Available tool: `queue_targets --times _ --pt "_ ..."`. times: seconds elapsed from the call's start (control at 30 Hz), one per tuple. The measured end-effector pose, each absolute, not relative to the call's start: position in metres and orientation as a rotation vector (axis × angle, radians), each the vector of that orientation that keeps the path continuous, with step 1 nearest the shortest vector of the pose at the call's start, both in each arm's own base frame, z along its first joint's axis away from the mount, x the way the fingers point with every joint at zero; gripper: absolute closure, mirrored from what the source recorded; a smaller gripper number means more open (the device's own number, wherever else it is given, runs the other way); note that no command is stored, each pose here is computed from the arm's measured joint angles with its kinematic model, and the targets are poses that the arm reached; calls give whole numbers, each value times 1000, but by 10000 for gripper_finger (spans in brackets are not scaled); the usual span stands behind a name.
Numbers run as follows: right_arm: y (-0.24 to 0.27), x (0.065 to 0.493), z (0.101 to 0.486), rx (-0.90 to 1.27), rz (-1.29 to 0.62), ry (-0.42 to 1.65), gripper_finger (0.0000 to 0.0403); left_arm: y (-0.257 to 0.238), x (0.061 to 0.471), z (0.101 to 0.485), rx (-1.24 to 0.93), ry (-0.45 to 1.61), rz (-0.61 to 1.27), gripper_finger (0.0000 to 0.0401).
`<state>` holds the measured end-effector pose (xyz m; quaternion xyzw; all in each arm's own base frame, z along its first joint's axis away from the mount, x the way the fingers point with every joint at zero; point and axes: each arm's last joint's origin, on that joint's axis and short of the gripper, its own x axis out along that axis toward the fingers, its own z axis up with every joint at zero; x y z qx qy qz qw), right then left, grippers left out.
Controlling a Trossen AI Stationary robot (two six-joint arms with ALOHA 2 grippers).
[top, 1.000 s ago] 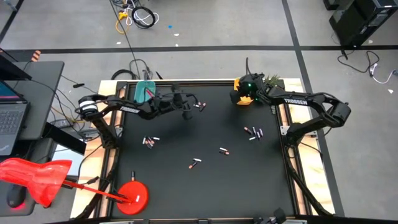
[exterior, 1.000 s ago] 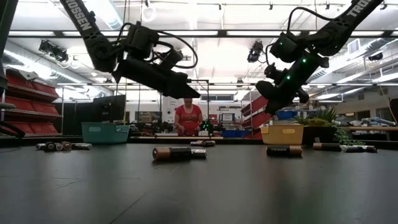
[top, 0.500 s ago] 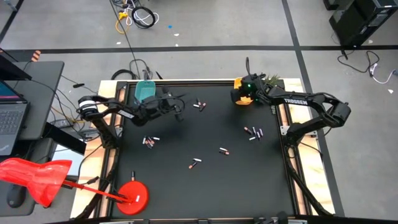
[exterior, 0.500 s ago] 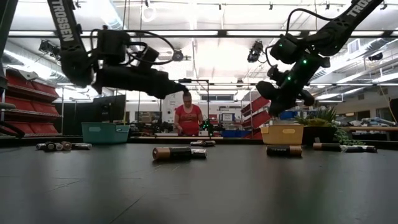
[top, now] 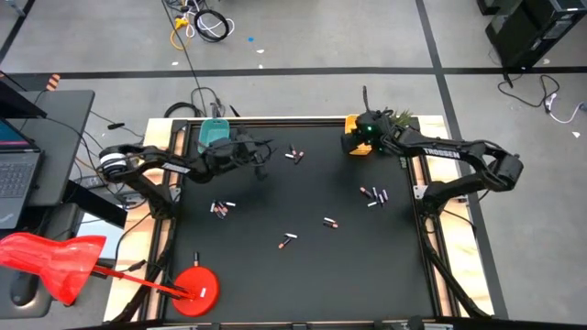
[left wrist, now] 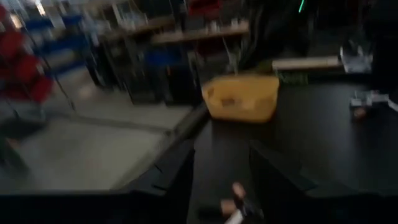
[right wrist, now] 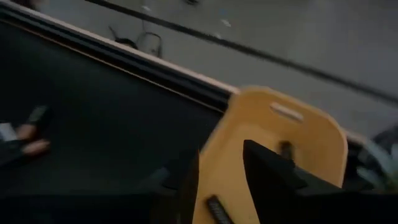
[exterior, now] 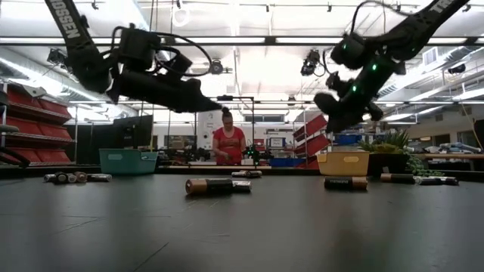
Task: Sort batteries
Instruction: Put the black battery into the yellow bin
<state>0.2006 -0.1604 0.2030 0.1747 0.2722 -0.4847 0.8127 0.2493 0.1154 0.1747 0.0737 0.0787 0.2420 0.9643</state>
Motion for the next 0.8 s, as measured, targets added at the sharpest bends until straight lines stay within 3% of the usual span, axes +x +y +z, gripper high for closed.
queue_targets --times 0.27,0.47,0.6,0.8 --pt "-110 223 219 221 -787 535 276 119 259 181 5 454 471 260" --pt "-70 233 198 208 -512 449 276 123 269 193 -116 518 484 261" --pt "-44 231 182 219 -304 468 275 110 273 191 -146 586 379 261" --pt "-5 227 161 146 -174 621 275 83 282 191 -135 597 321 261"
